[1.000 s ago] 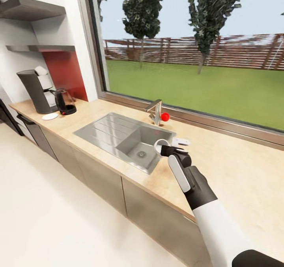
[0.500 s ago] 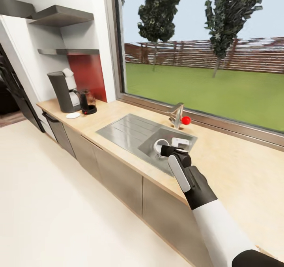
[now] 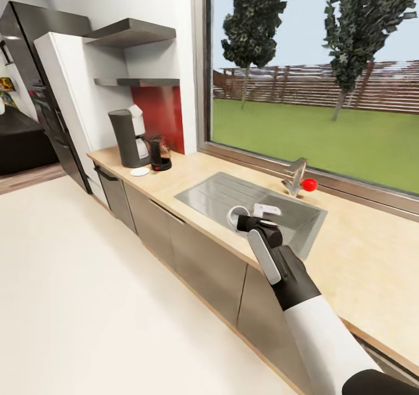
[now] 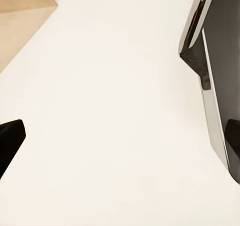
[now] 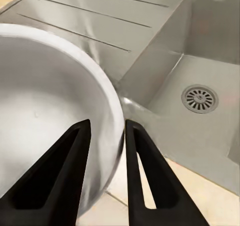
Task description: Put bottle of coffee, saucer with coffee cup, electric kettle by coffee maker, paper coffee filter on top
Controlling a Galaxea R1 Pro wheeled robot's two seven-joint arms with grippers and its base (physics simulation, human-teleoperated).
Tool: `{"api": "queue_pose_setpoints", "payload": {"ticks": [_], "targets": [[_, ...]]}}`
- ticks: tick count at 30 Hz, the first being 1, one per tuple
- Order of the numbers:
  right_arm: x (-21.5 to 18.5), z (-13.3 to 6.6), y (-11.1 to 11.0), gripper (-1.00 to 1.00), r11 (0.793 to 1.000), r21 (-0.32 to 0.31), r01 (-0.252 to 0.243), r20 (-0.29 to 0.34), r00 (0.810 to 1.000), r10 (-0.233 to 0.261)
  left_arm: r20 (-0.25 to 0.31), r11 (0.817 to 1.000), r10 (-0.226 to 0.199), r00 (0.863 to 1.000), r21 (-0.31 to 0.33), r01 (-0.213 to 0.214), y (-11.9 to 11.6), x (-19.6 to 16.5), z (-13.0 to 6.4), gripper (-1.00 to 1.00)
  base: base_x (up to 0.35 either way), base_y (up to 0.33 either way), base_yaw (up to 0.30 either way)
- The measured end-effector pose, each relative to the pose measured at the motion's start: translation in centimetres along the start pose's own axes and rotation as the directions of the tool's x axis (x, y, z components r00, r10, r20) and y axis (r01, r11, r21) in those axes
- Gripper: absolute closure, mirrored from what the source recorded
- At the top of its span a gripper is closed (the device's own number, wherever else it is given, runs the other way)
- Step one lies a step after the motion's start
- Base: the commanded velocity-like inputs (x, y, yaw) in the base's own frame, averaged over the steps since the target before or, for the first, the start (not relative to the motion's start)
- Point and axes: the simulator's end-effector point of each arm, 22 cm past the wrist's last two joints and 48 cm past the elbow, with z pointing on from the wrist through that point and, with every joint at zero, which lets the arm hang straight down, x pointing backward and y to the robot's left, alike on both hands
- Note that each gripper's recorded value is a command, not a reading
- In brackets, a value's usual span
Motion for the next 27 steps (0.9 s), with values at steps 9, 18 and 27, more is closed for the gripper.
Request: {"api": "queue_pose_setpoints", "payload": {"ticks": [9,18,27], "targets": [[-0.7,-0.6,0.1,1.0,1.0,-0.003,0.0,0.014,1.0,0.0,0.019,1.0,-0.006,1.0,0.005,0.006,-0.3,-0.6,0.1,-1.0,0.23,0.271,0.077],[-1.4,-1.2,0.2,1.0,1.0,-0.005,0.0,0.027,1.0,0.0,0.031,1.0,-0.009,0.999,0.008,0.009,-0.4,-1.1,0.2,-1.0,0.243,0.248,0.006],[-2.1,-1.9,0.4,1.0,1.0,-0.009,-0.001,0.041,0.999,0.002,0.045,1.0,-0.013,0.999,0.011,0.013,-0.6,-1.6,0.4,-1.0,0.243,0.248,0.0]]}}
